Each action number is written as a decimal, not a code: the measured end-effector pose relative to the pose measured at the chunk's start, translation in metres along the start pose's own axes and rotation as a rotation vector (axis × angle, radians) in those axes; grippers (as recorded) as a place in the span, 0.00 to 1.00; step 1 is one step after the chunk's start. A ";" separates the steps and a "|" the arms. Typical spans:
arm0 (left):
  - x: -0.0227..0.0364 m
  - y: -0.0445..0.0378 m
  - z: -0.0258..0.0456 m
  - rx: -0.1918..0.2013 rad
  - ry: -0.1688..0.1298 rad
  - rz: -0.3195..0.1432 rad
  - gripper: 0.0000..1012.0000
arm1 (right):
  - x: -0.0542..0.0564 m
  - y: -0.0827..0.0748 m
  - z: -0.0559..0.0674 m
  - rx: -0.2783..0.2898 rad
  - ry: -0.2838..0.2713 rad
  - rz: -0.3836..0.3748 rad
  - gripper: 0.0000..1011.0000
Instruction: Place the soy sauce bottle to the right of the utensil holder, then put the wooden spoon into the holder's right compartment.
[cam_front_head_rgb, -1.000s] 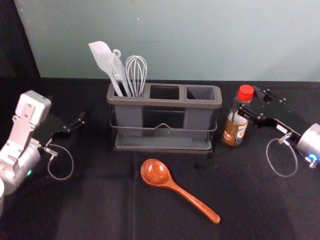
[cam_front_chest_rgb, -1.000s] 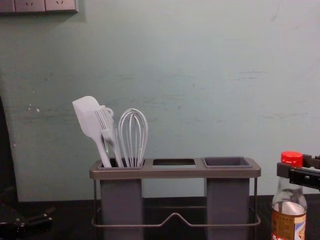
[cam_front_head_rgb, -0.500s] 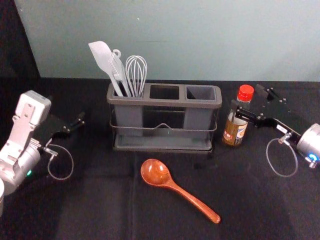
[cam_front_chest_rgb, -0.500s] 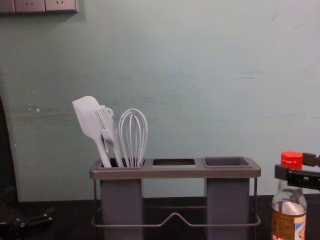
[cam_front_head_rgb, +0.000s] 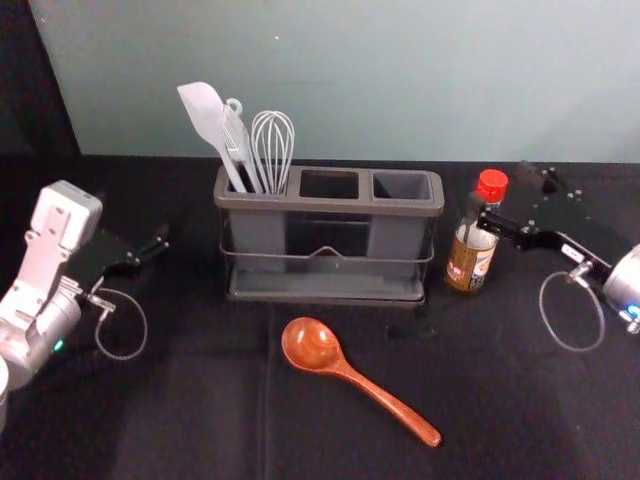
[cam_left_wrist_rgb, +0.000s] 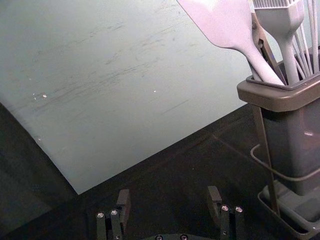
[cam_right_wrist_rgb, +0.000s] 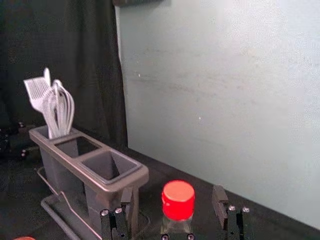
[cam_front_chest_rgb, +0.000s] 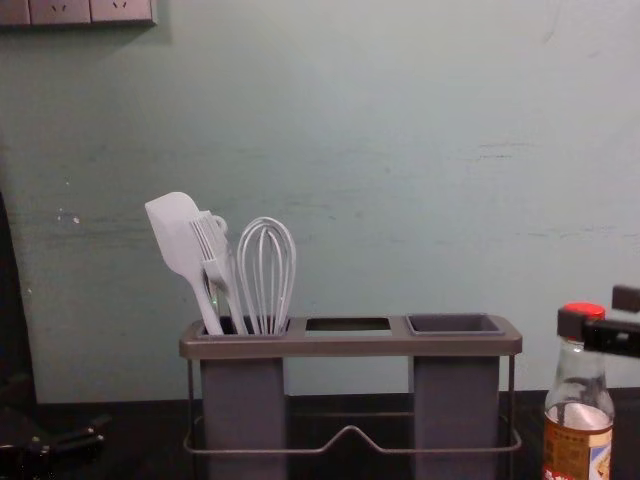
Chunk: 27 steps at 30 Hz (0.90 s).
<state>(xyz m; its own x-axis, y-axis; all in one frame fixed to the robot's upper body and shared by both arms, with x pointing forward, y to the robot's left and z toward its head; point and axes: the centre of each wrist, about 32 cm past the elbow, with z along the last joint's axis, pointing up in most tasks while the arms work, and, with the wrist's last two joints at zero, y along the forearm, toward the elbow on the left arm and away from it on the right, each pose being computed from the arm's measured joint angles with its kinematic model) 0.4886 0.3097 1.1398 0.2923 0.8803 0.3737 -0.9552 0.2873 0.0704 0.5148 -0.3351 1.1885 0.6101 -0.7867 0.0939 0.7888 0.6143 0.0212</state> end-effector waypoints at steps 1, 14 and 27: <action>0.0000 0.0000 0.0000 0.000 0.000 0.000 0.99 | 0.000 -0.002 0.002 0.005 -0.005 0.000 0.99; 0.0000 0.0000 0.0000 0.000 0.000 0.000 0.99 | -0.021 -0.031 0.045 0.017 -0.090 0.031 0.99; 0.0000 0.0000 0.0000 0.000 0.000 0.000 0.99 | -0.060 -0.029 0.064 -0.097 -0.056 0.200 0.99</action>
<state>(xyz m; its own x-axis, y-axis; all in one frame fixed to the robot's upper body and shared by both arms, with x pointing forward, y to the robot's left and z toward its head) 0.4886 0.3097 1.1398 0.2923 0.8803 0.3738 -0.9552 0.2874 0.0702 0.4507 -0.3011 1.2455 0.7520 -0.6436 0.1422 0.6578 0.7467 -0.0991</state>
